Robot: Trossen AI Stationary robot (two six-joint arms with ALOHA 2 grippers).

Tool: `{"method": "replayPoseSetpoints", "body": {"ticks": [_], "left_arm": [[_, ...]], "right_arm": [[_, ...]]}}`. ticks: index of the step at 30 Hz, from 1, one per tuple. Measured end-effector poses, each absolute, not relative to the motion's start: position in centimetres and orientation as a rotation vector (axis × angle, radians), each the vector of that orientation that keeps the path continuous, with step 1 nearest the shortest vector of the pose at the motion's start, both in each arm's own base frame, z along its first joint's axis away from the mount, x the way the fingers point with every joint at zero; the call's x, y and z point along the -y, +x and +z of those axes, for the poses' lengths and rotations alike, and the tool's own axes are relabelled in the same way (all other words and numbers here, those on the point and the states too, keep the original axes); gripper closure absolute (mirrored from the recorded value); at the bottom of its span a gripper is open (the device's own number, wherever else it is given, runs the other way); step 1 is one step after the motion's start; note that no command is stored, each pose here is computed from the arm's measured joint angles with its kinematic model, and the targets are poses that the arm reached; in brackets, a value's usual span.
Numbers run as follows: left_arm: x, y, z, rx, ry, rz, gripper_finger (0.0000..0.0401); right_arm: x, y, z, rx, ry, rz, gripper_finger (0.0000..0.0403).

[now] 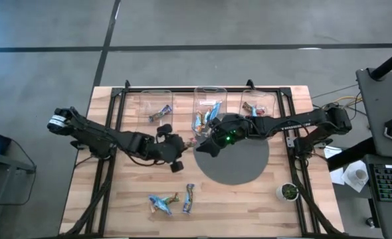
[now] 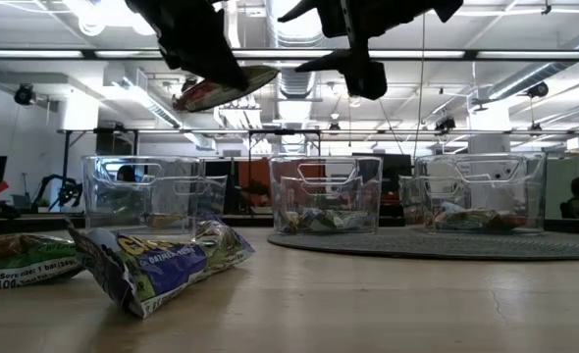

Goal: Pick and place Granola Bars by type
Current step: Put the red granola bar into the right transparent bin

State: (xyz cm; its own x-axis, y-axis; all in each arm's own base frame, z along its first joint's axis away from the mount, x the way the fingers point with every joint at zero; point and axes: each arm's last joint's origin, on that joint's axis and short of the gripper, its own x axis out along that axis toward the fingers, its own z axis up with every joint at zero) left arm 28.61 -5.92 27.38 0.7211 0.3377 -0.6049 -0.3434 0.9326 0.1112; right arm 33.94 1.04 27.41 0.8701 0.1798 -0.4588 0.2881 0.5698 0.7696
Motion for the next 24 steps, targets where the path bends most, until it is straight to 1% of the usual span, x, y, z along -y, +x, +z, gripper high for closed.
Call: {"method": "replayPoseSetpoints", "body": {"ticks": [7,12,17,21,24], "left_arm": [[6.3,29.5,27.6,-0.611,-0.001,0.307,0.0333],[6.4,30.0,27.0,-0.619,0.003,0.306,0.0333],[6.5,30.6,27.0,-0.583,-0.01,0.303,0.0333],[6.5,30.7,27.0,-0.573,-0.014,0.302,0.0333],[6.4,30.8,27.0,-0.572,-0.015,0.305,0.0333]], "right_arm": [[-1.1,33.9,27.2,-0.531,0.986,-0.077,0.0098],[-1.1,33.9,27.2,-0.531,0.983,-0.08,0.0071],[-1.1,33.9,27.2,-0.534,0.991,-0.082,0.0069],[-1.1,33.8,27.1,-0.537,1.002,-0.087,0.008],[-1.1,33.8,27.1,-0.537,1.002,-0.087,0.0096]]}}
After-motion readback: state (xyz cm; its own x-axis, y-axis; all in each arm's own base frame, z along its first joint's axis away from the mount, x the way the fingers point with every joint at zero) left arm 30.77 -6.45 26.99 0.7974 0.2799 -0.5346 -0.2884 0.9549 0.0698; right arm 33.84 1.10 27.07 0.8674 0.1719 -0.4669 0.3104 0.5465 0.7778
